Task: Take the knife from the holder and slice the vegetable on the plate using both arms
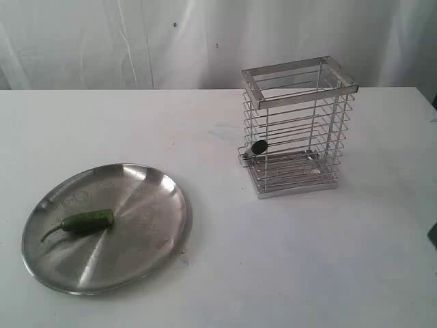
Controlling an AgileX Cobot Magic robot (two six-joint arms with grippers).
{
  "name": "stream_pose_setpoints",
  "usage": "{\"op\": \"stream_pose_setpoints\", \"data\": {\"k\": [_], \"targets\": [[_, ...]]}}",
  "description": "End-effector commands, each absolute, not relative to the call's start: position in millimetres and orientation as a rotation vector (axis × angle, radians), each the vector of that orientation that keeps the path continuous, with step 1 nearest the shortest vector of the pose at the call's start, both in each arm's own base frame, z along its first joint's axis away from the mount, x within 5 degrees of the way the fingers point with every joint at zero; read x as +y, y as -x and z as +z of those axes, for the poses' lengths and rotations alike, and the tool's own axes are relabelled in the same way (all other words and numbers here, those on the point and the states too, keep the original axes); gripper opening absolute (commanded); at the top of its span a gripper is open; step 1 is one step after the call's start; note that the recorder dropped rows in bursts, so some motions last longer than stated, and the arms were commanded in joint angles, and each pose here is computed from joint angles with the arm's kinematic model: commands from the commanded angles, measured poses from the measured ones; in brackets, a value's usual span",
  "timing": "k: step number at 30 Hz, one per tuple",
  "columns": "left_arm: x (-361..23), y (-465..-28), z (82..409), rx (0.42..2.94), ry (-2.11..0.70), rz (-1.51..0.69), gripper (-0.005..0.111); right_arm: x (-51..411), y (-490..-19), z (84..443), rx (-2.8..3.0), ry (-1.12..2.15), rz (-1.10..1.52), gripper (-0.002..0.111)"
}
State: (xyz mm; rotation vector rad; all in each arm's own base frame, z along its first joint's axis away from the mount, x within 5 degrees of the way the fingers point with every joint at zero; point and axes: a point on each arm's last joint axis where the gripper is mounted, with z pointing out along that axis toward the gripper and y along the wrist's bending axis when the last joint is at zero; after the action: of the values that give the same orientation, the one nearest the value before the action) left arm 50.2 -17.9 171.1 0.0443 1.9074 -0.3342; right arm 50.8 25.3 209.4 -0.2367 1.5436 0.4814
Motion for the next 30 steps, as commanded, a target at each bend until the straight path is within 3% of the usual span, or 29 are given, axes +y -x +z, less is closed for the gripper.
{"op": "stream_pose_setpoints", "data": {"k": [1,7,9,14,20,24,28,30], "targets": [[-18,-50,170,1.906,-0.037,-0.34,0.0,18,-50,230,1.337,-0.093,0.769,0.0],[-18,-50,170,1.906,-0.037,-0.34,0.0,16,-50,233,1.295,-0.392,1.129,0.0],[-18,-50,170,1.906,-0.037,-0.34,0.0,16,-46,249,1.25,-0.37,1.158,0.0],[-18,-50,170,1.906,-0.037,-0.34,0.0,15,-28,311,1.325,-0.17,1.042,0.0],[-18,-50,170,1.906,-0.038,-0.34,0.0,25,-42,371,1.681,0.114,0.694,0.0],[-18,-50,170,1.906,-0.038,-0.34,0.0,46,-84,380,2.095,0.277,0.438,0.005],[-18,-50,170,1.906,-0.038,-0.34,0.0,65,-115,365,2.242,0.284,0.417,0.016],[-18,-50,170,1.906,-0.038,-0.34,0.0,80,-125,358,2.307,0.25,0.537,0.019]]}}
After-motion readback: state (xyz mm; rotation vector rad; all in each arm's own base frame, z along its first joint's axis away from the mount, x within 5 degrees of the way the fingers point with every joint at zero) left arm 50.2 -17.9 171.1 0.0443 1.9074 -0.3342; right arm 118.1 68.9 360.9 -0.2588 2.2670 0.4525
